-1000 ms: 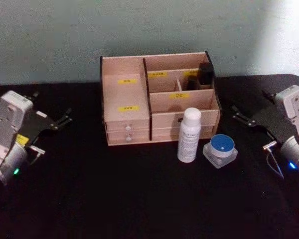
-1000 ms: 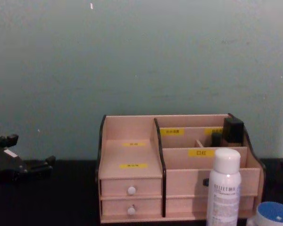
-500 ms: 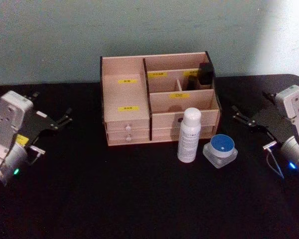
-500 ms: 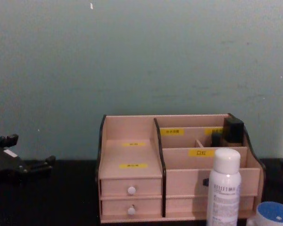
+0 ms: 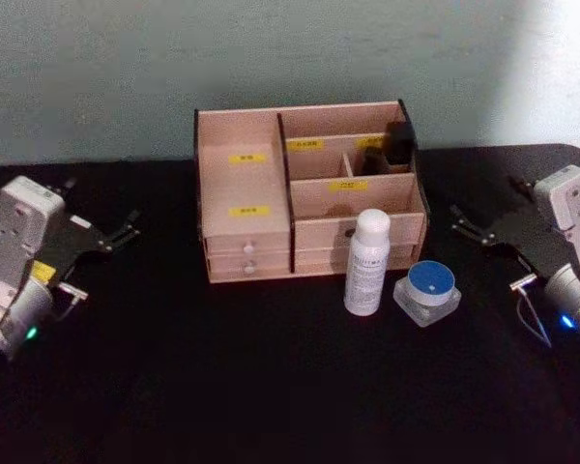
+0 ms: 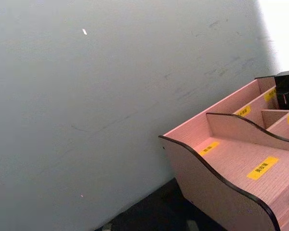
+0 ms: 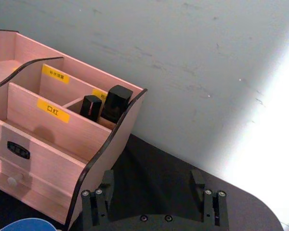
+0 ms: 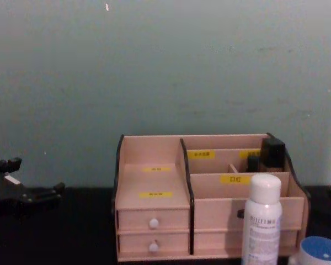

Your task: Pick up the facial cleanser and watermelon frost from the table and place them into the tiered storage box.

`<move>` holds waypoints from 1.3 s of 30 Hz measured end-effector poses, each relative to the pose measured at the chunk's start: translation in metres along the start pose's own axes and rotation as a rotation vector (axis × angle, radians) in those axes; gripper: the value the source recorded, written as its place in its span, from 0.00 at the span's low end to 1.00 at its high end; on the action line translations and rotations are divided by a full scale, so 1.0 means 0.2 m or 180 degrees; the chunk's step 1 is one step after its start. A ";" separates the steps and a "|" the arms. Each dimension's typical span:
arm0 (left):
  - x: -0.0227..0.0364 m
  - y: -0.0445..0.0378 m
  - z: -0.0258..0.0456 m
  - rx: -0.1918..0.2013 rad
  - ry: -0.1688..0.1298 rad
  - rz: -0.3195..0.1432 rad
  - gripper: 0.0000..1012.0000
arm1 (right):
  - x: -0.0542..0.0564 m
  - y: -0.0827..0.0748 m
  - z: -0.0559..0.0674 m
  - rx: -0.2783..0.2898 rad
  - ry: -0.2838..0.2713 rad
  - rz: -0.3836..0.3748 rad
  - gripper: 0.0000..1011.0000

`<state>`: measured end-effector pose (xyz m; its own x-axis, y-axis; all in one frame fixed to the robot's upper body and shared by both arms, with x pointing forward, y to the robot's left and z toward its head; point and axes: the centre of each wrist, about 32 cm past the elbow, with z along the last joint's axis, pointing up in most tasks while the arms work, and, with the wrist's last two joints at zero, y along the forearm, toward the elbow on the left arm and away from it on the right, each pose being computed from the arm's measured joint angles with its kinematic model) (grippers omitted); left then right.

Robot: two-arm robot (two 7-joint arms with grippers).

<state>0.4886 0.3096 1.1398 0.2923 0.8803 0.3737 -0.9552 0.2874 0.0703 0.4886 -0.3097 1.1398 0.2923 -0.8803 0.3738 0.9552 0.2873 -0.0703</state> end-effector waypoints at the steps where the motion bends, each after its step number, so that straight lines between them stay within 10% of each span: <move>1: 0.000 0.000 0.000 0.0000 0.0000 0.0000 0.99 | 0.00 0.00 0.00 0.0000 0.0000 0.0000 0.99; 25: 0.000 0.000 0.000 0.0000 0.0000 0.0000 0.99 | 0.10 -0.16 0.06 0.0080 0.0092 0.0218 0.99; 39: 0.000 0.000 0.000 0.0000 0.0000 0.0000 0.99 | 0.04 -0.27 0.13 0.0292 0.0339 0.0734 0.99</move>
<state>0.4886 0.3097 1.1398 0.2923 0.8803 0.3737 -0.9552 0.2873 0.0703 0.4377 -0.3229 1.1718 0.5095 -0.8209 0.2579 0.8561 0.5137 -0.0563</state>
